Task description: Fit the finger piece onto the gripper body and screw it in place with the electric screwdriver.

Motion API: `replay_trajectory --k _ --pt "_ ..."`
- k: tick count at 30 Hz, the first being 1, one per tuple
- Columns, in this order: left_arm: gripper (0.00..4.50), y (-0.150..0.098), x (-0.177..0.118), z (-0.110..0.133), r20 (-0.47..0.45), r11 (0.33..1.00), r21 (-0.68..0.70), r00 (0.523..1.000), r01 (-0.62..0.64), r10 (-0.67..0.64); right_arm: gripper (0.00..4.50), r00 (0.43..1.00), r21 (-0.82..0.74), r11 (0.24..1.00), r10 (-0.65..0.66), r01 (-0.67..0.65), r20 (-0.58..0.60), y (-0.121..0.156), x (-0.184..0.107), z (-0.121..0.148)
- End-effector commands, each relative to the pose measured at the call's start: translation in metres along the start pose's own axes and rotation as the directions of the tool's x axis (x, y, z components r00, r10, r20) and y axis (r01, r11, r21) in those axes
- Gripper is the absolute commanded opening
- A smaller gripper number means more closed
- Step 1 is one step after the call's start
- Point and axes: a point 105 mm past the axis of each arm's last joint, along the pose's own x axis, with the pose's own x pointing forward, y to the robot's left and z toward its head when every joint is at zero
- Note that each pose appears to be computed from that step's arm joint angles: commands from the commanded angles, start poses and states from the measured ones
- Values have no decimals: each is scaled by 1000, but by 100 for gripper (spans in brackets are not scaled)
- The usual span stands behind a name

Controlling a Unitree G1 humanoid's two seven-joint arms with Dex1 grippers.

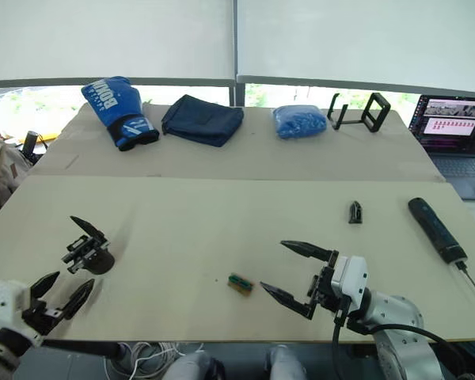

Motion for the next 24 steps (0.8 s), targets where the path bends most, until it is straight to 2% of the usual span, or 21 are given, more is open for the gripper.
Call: replay_trajectory --k 1,9,15,18,20,21,24 --pt "439 -1 9 0 -5 999 38 1000 26 -26 450 1000 -43 999 8 -7 22 -2 2 13" --pt "439 -12 31 1 31 997 40 997 66 -67 450 1000 -46 999 -3 3 7 -4 0 12" --pt "439 -8 45 7 82 998 48 996 35 -39 450 1000 -28 1000 -11 11 -1 2 0 8" --pt "354 -10 47 3 50 994 93 997 55 -60 450 1000 -33 999 -19 19 -11 1 -4 6" --pt "260 -8 45 1 49 995 85 997 53 -57 450 999 -37 999 -28 28 -16 0 -6 5" --pt "236 -8 44 1 50 995 83 997 57 -61 450 999 -38 999 -30 30 -18 0 -7 5" --pt "239 -9 40 8 93 995 65 993 69 -75 450 999 -39 999 -35 34 -21 1 -8 3"
